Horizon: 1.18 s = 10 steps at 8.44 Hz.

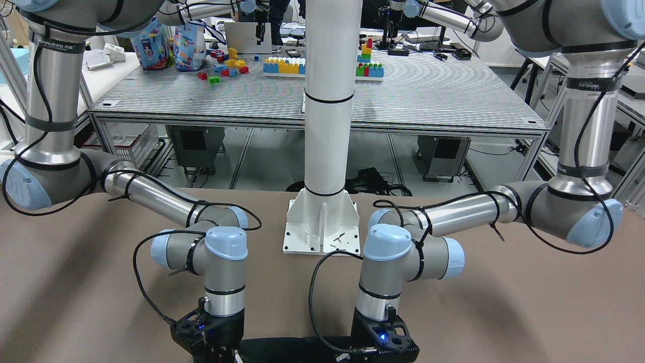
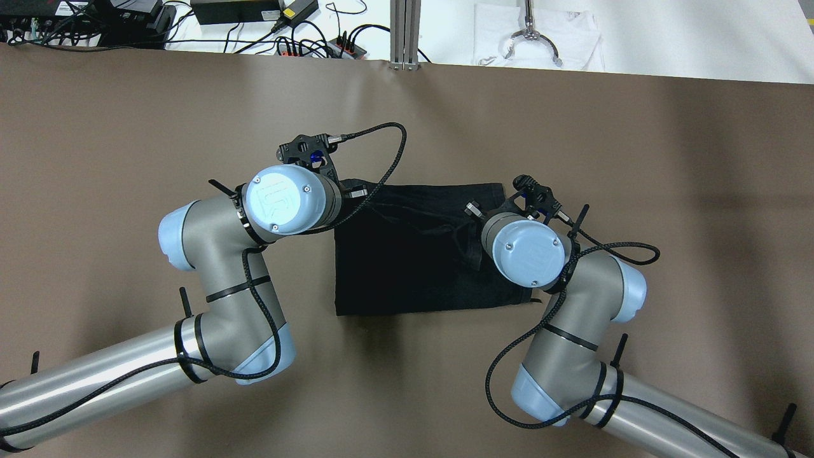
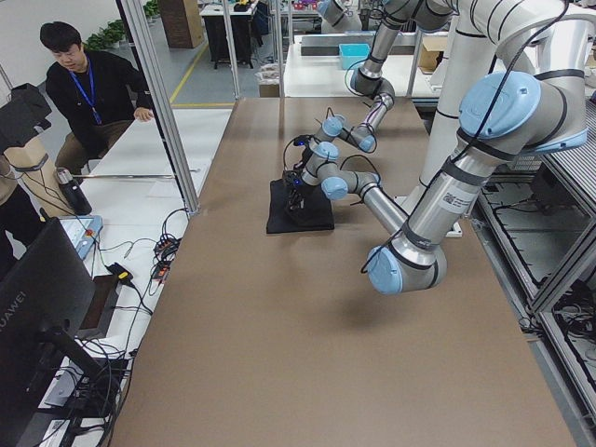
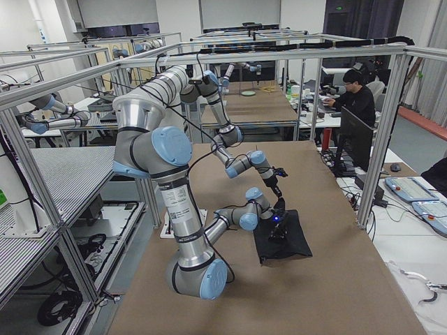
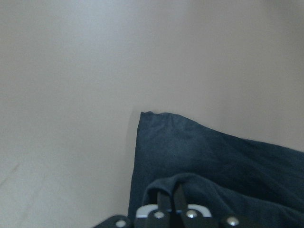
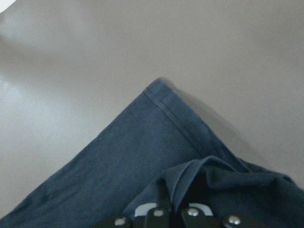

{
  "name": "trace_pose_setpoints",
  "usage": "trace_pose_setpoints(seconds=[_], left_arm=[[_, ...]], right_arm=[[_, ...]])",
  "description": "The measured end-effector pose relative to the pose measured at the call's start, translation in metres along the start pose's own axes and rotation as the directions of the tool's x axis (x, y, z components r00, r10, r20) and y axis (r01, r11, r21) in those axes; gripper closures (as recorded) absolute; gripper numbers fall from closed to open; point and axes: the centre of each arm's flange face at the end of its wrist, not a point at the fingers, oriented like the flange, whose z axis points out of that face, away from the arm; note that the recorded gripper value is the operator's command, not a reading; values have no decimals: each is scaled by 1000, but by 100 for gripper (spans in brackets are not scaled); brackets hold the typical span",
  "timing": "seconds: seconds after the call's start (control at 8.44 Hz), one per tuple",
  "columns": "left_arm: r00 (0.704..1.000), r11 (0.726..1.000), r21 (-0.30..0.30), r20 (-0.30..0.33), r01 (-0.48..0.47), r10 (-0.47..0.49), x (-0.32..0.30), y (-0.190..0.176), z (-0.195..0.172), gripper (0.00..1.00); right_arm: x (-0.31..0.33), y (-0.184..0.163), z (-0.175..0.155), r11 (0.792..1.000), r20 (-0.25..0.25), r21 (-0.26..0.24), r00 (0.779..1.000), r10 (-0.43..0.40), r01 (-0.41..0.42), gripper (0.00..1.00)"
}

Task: Fold clothes
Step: 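Lift the near edge with both grippers and fold it toward the far edge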

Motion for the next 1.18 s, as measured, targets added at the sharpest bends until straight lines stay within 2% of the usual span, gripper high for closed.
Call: trace_pose_setpoints(seconds=[0.12,0.24,0.36,0.59,0.71,0.83,0.95,1.07,1.18], left_arm=[[999,1000,8,23,-28,28,0,-8,17,0],[999,999,17,12,-46,46,-1,-14,27,0],[998,998,29,-29,-48,49,1,-24,24,0],[996,999,-1,-79,-45,45,-3,-35,17,0],[995,999,-10,-85,-45,44,-8,-36,18,0],[995,999,-15,-84,-45,44,-13,-35,20,0],[996,999,-17,-81,-46,44,-17,-35,22,0],[996,999,-17,-79,-46,44,-19,-35,23,0],[996,999,-17,-77,-46,44,-20,-35,24,0]], right_arm=[[-1,-7,20,998,7,10,998,-60,60,7],[-3,-17,28,993,18,17,993,-118,118,6],[-12,-31,20,990,44,-3,989,-142,142,6],[-15,-54,-17,984,102,-116,987,-126,137,7],[-11,-45,-30,981,119,-158,988,-96,114,10],[-6,-21,-34,983,118,-172,992,-38,58,21],[0,12,-33,991,121,-133,992,21,-5,42],[4,38,-33,996,140,-76,989,54,-43,51],[7,52,-33,997,154,-39,985,73,-68,50]])
